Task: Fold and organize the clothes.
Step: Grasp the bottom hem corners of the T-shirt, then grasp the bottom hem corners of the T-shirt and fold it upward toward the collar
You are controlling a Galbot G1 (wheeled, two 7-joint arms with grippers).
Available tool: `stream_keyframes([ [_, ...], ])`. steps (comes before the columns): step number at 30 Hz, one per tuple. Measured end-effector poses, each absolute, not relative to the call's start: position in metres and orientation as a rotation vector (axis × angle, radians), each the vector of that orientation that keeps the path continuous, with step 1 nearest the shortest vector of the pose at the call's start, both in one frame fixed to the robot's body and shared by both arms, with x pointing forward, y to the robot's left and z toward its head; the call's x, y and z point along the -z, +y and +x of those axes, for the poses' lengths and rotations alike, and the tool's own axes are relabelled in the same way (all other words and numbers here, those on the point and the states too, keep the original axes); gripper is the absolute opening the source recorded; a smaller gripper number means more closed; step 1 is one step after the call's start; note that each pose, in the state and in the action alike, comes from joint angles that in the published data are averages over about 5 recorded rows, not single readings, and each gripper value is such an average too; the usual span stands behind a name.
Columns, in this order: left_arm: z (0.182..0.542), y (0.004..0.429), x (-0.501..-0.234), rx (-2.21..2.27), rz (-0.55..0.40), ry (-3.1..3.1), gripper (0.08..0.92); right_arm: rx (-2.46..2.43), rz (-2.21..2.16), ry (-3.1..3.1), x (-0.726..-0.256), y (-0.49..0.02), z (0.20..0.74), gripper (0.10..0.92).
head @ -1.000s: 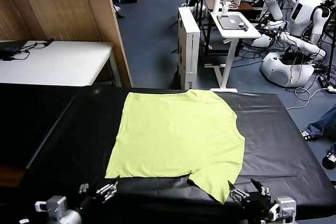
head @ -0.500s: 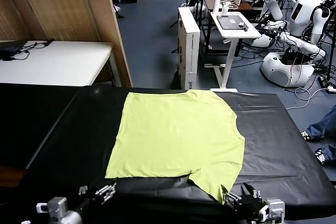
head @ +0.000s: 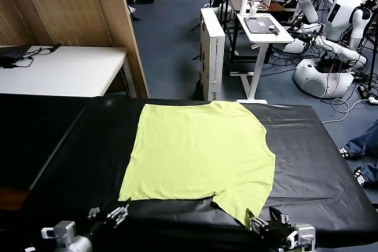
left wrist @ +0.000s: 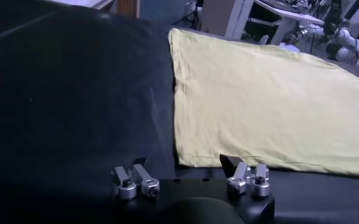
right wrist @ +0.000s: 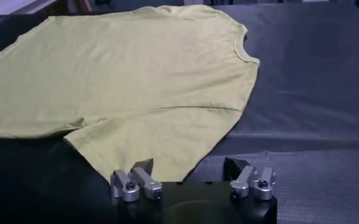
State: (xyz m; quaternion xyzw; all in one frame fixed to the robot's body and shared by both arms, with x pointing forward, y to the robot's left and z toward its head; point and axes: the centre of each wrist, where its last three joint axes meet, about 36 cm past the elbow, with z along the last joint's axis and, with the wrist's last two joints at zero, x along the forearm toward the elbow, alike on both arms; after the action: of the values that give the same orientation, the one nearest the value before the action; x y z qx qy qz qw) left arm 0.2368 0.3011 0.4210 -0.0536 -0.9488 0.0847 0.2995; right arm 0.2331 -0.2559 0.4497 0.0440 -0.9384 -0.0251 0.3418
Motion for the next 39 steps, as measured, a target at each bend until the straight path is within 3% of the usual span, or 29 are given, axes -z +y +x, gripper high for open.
stream_keyframes([
  [5,0.237,0.302,-0.42,-0.223,-0.154,-2.519,0.657,0.071,0.113,-2.438,-0.448,-0.255,0.233,0.275],
  [8,0.237,0.301,-0.42,-0.223,-0.159,-2.519,0.568,0.073,0.114,-2.439,-0.448,-0.255,0.233,0.177],
  [15,0.237,0.299,-0.417,-0.222,-0.171,-2.512,0.241,0.053,0.117,-2.426,-0.452,-0.258,0.232,0.14],
  [18,0.235,0.298,-0.418,-0.228,-0.175,-2.509,0.173,0.038,0.12,-2.415,-0.46,-0.26,0.229,0.14],
  [30,0.22,0.301,-0.439,-0.232,-0.129,-2.516,0.146,-0.016,0.115,-2.343,-0.495,-0.262,0.2,0.14],
  [39,0.21,0.3,-0.456,-0.212,-0.12,-2.534,0.146,0.065,0.186,-2.462,-0.502,-0.269,0.21,0.14],
])
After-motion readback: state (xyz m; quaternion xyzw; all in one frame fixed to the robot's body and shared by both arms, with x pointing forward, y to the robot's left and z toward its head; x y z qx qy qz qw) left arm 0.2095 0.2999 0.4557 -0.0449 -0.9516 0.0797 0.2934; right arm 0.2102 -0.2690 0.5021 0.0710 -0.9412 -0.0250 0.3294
